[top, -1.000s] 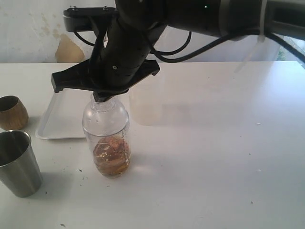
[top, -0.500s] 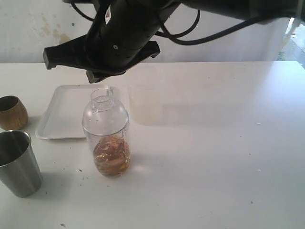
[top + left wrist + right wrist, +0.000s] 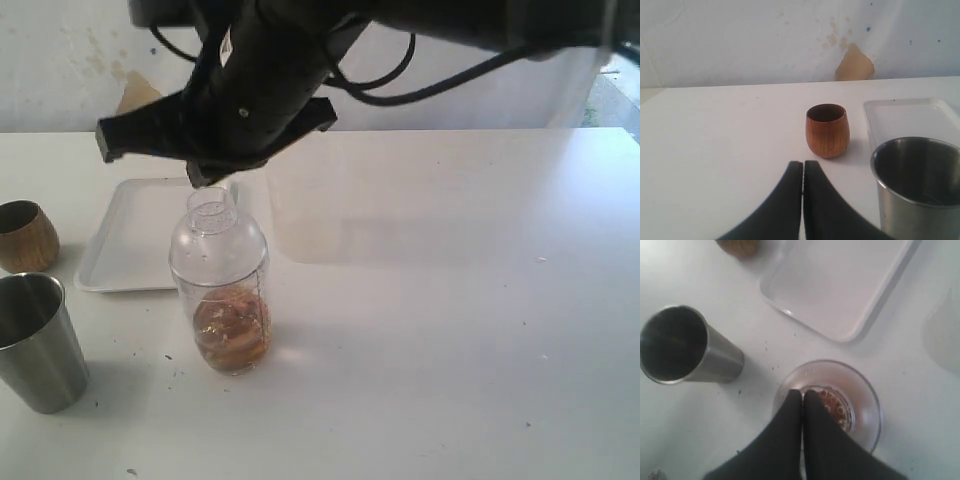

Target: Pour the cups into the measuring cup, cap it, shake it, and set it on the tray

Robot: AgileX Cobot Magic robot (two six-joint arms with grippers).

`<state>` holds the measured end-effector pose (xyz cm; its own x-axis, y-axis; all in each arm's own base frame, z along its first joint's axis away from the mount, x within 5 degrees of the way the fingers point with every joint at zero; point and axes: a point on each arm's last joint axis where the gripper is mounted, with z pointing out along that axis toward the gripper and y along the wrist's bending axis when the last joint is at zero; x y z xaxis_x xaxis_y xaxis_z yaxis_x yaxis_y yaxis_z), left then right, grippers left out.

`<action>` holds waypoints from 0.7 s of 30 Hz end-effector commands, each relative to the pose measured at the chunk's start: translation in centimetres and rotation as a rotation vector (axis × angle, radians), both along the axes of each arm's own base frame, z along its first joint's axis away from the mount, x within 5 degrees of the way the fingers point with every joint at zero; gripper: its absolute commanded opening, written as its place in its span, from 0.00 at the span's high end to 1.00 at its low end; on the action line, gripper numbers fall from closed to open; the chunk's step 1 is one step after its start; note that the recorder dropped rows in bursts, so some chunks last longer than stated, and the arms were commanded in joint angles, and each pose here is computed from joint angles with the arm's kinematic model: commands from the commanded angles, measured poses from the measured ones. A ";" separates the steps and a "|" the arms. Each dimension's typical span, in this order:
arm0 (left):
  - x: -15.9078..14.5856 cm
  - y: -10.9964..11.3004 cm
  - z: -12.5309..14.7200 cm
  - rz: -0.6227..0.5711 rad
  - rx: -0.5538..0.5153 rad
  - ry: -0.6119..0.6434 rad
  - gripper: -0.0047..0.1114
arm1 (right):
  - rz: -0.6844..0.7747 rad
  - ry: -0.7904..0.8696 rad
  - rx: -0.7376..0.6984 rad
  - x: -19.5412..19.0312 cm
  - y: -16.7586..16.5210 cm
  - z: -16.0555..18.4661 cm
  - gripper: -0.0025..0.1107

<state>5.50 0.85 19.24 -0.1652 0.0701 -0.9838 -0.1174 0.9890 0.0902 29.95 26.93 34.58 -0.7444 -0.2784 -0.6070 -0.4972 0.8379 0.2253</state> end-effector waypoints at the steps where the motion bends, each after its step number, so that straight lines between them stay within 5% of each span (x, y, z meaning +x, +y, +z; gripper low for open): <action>1: 0.0 0.0 -0.1 -0.002 -0.002 -0.006 0.95 | 0.060 -0.170 0.061 -1.5 -1.3 4.3 0.98; 6: 0.0 0.0 -0.1 -0.002 -0.002 -0.006 0.95 | 0.167 -0.484 0.125 -7.1 -2.2 5.4 0.98; 12: 0.0 0.0 -0.1 -0.002 -0.002 -0.006 0.95 | 0.234 -0.645 0.254 -9.2 -3.5 -1.3 0.92; 14: 0.0 0.0 -0.1 -0.002 -0.002 -0.006 0.95 | 0.239 -0.657 0.272 -9.1 -3.2 -1.6 0.76; 19: 0.0 0.0 -0.1 -0.002 -0.002 -0.006 0.95 | 0.235 -0.708 0.343 -9.1 -3.0 -0.8 0.17; 21: 0.0 0.0 -0.1 -0.002 -0.002 -0.006 0.95 | 0.246 -0.708 0.309 -9.1 -3.0 -1.0 0.05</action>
